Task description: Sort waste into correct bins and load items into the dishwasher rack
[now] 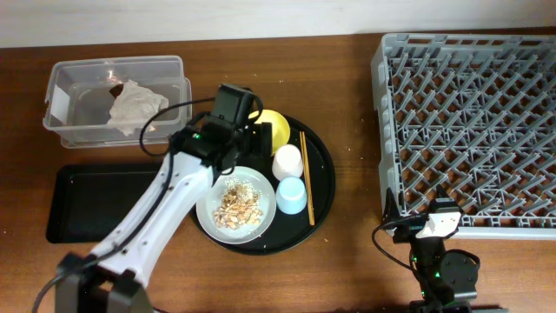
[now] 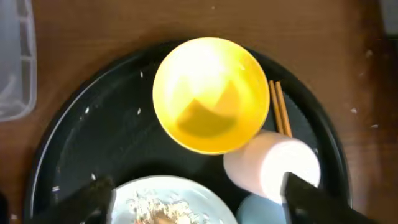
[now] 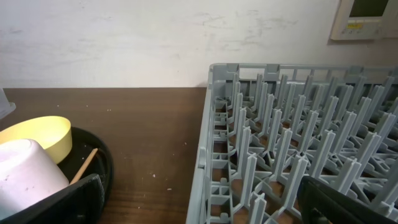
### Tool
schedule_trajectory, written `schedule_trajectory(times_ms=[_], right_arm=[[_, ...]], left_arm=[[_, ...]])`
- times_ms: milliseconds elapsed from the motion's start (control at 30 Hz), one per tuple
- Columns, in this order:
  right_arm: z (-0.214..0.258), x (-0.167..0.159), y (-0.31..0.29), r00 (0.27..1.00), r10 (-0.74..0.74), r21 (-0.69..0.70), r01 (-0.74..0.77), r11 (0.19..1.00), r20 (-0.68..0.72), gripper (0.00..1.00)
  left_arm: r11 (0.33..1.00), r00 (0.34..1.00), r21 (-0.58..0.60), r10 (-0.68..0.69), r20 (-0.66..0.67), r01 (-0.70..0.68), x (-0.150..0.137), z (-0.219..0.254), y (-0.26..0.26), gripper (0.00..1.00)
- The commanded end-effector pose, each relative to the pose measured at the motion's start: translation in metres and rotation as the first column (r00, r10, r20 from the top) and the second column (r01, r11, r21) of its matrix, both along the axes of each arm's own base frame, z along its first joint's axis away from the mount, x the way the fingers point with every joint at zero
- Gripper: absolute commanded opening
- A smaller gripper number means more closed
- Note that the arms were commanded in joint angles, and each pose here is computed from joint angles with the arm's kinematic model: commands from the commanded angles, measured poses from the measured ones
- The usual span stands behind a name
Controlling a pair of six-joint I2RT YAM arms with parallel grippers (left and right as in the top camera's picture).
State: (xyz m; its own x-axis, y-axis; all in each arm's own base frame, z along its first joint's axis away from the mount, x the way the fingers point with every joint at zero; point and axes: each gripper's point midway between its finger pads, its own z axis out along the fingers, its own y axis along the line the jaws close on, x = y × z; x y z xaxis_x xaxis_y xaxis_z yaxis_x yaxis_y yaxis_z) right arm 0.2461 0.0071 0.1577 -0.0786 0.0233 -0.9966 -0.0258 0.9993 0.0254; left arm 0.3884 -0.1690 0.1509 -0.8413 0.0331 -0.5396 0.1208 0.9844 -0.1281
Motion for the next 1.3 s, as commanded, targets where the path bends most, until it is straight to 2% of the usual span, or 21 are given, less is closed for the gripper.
schedule_trajectory(times_ms=[0, 67, 167, 233, 267, 300, 333, 400, 500, 600, 633, 667, 800, 833, 900, 1067, 1133, 1167, 1200, 1233, 1267], right_arm=[[-0.003, 0.0, -0.003, 1.0, -0.016, 0.004, 0.016, 1.0, -0.004, 0.98], [-0.003, 0.0, -0.003, 1.0, -0.016, 0.004, 0.016, 1.0, -0.004, 0.98], [-0.003, 0.0, -0.003, 1.0, -0.016, 0.004, 0.016, 1.0, -0.005, 0.98], [-0.003, 0.0, -0.003, 1.0, -0.016, 0.004, 0.016, 1.0, -0.005, 0.98], [-0.003, 0.0, -0.003, 1.0, -0.016, 0.004, 0.016, 1.0, -0.005, 0.98], [-0.003, 0.0, -0.003, 1.0, -0.016, 0.004, 0.016, 1.0, -0.004, 0.98], [-0.003, 0.0, -0.003, 1.0, -0.016, 0.004, 0.016, 1.0, -0.005, 0.98], [-0.003, 0.0, -0.003, 1.0, -0.016, 0.004, 0.016, 1.0, -0.004, 0.98], [-0.003, 0.0, -0.003, 1.0, -0.016, 0.004, 0.016, 1.0, -0.005, 0.98], [-0.003, 0.0, -0.003, 1.0, -0.016, 0.004, 0.016, 1.0, -0.004, 0.98], [-0.003, 0.0, -0.003, 1.0, -0.016, 0.004, 0.016, 1.0, -0.005, 0.98], [-0.003, 0.0, -0.003, 1.0, -0.016, 0.004, 0.016, 1.0, -0.004, 0.98], [-0.003, 0.0, -0.003, 1.0, -0.016, 0.004, 0.016, 1.0, -0.004, 0.98], [-0.003, 0.0, -0.003, 1.0, -0.016, 0.004, 0.016, 1.0, -0.004, 0.98], [-0.003, 0.0, -0.003, 1.0, -0.016, 0.004, 0.016, 1.0, -0.004, 0.98], [-0.003, 0.0, -0.003, 1.0, -0.016, 0.003, 0.016, 1.0, -0.004, 0.98], [0.02, 0.0, 0.014, 0.993, 0.075, 0.097, -0.083, 0.992, 0.086, 0.98], [0.029, -0.01, 0.053, 0.949, 0.294, 0.262, -0.315, 0.912, 0.115, 0.98], [0.025, -0.036, 0.1, 0.822, 0.563, 0.462, -0.533, 0.708, 0.086, 0.98], [0.03, -0.057, 0.123, 0.713, 0.695, 0.553, -0.618, 0.559, 0.095, 0.98], [0.035, -0.059, 0.124, 0.701, 0.705, 0.58, -0.621, 0.528, 0.109, 0.98]], left_arm=[[1.0, 1.0, 0.029, 0.01, -0.004, -0.01, 0.011, -0.016, 0.002, 0.75], [0.997, 0.998, 0.057, 0.042, 0.044, -0.045, 0.02, -0.011, 0.009, 0.67], [0.997, 0.998, 0.052, 0.059, 0.018, -0.06, 0.015, -0.014, 0.009, 0.67], [0.998, 0.997, 0.051, 0.034, -0.07, -0.03, -0.003, -0.025, 0.008, 0.63], [1.0, 0.991, 0.015, -0.001, -0.137, 0.003, -0.017, -0.03, 0.002, 0.59], [0.995, 0.967, -0.083, -0.077, -0.242, 0.059, -0.041, -0.034, -0.015, 0.57], [0.993, 0.952, -0.097, -0.092, -0.292, 0.066, -0.053, -0.037, -0.016, 0.53], [0.996, 0.924, -0.062, -0.08, -0.375, 0.061, -0.073, -0.044, -0.006, 0.51], [0.997, 0.907, -0.046, -0.072, -0.414, 0.058, -0.082, -0.047, -0.002, 0.51], [0.998, 0.936, 0.061, -0.006, -0.351, 0.029, -0.068, -0.048, 0.015, 0.52], [0.988, 0.949, 0.152, 0.085, -0.304, -0.039, -0.059, -0.046, 0.036, 0.41], [0.976, 0.947, 0.182, 0.167, -0.275, -0.12, -0.054, -0.041, 0.05, 0.41], [0.931, 0.925, 0.077, 0.365, -0.108, -0.358, -0.025, 0.027, 0.12, 0.57], [0.891, 0.887, 0.044, 0.454, -0.084, -0.452, -0.025, 0.038, 0.146, 0.99], [0.846, 0.843, 0.037, 0.532, -0.075, -0.531, -0.025, 0.042, 0.179, 0.99], [0.84, 0.836, 0.038, 0.543, -0.076, -0.542, -0.025, 0.042, 0.184, 0.99], [0.84, 0.836, 0.038, 0.543, -0.075, -0.542, -0.025, 0.042, 0.184, 0.99], [0.839, 0.836, 0.038, 0.543, -0.075, -0.542, -0.025, 0.042, 0.184, 0.99], [0.84, 0.836, 0.038, 0.543, -0.075, -0.542, -0.025, 0.042, 0.184, 0.99], [0.839, 0.836, 0.038, 0.543, -0.075, -0.542, -0.025, 0.042, 0.184, 0.99], [0.839, 0.836, 0.038, 0.543, -0.075, -0.542, -0.025, 0.042, 0.184, 0.99]])
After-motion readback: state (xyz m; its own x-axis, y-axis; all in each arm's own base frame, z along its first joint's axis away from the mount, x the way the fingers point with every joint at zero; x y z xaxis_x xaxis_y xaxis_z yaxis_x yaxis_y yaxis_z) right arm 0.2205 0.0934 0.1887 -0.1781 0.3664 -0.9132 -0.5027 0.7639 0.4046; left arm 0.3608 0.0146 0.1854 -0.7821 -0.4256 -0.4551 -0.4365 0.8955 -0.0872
